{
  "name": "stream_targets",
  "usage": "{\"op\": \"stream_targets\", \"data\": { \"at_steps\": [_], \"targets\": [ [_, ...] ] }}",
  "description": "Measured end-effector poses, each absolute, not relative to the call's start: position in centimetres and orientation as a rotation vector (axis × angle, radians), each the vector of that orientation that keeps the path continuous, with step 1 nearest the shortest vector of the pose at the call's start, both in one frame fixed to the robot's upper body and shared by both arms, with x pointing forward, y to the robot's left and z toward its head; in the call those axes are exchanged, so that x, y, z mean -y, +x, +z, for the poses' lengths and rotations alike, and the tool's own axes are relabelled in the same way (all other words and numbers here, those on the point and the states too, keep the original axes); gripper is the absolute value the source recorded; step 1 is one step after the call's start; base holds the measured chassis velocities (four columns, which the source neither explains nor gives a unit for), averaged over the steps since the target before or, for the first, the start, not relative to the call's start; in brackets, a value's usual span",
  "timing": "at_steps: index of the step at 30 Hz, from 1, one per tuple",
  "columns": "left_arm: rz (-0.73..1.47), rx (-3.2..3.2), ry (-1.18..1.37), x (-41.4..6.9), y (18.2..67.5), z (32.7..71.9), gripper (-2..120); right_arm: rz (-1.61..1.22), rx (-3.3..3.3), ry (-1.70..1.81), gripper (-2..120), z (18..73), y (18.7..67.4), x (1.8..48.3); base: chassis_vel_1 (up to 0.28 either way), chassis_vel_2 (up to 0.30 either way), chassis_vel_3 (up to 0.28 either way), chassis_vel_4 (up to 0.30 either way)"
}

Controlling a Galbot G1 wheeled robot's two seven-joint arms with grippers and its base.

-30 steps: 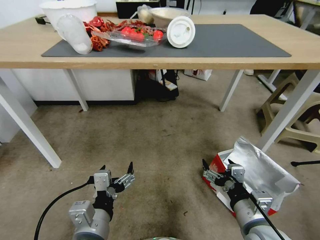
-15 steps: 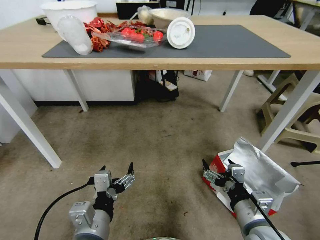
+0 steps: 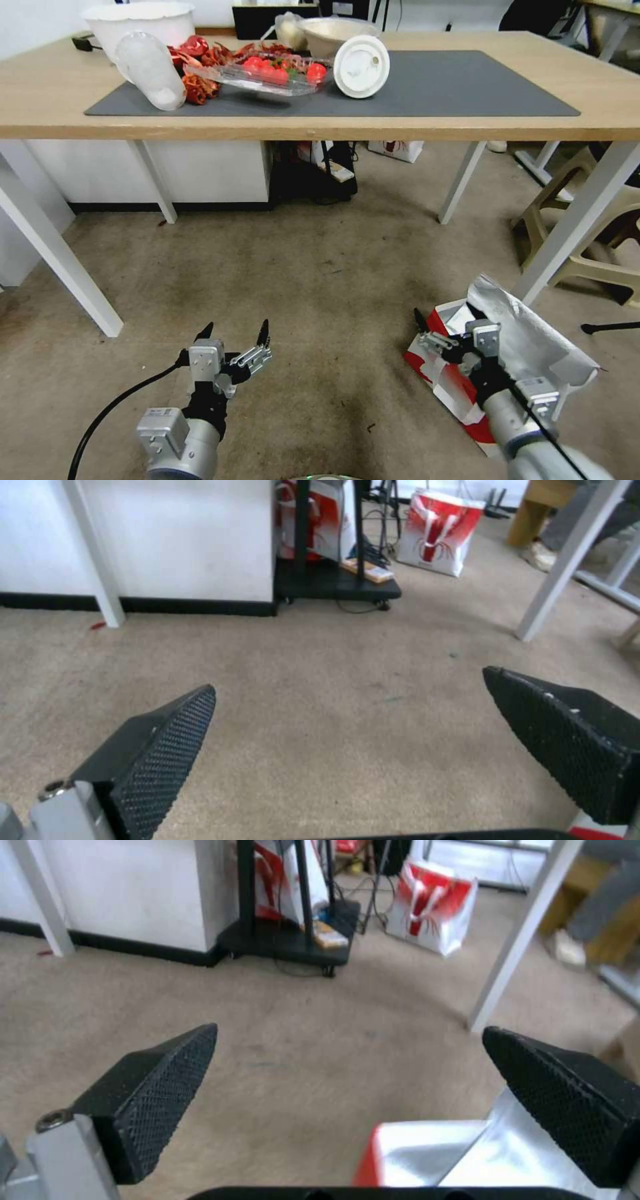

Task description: Pick up the food delivery bag from the floor and place it on the table.

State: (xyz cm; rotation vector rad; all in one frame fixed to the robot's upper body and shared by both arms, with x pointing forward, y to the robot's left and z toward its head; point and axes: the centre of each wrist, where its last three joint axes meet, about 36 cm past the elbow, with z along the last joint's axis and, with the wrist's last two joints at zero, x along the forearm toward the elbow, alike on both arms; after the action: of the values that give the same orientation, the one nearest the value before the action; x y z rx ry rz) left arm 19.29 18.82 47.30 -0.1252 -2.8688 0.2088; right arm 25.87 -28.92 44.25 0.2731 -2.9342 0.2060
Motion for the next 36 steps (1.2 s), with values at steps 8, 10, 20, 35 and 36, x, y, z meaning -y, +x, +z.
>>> {"op": "stream_targets", "data": {
  "at_steps": [8,10,20,35,36],
  "targets": [
    [0.197,2.877,-0.148,-18.9,19.3,47.4,100,0.335,2.919,0.350,100,42.4,32.5,37.5,0.000,0.000,0.000,0.000],
    [0.195,2.878,-0.149,-18.8,19.3,47.4,100,0.363,2.907,0.375,100,42.1,33.7,39.2,0.000,0.000,0.000,0.000],
    [0.181,2.887,-0.151,-19.0,19.4,46.9,100,0.525,2.788,0.449,100,41.1,37.7,47.2,0.000,0.000,0.000,0.000],
    [0.162,2.887,-0.151,-19.1,19.9,45.8,100,0.618,2.601,0.524,100,40.3,43.2,52.1,0.000,0.000,0.000,0.000],
    [0.162,2.887,-0.151,-19.1,19.9,45.8,100,0.618,2.601,0.524,100,40.3,43.2,52.1,0.000,0.000,0.000,0.000]
  ]
}}
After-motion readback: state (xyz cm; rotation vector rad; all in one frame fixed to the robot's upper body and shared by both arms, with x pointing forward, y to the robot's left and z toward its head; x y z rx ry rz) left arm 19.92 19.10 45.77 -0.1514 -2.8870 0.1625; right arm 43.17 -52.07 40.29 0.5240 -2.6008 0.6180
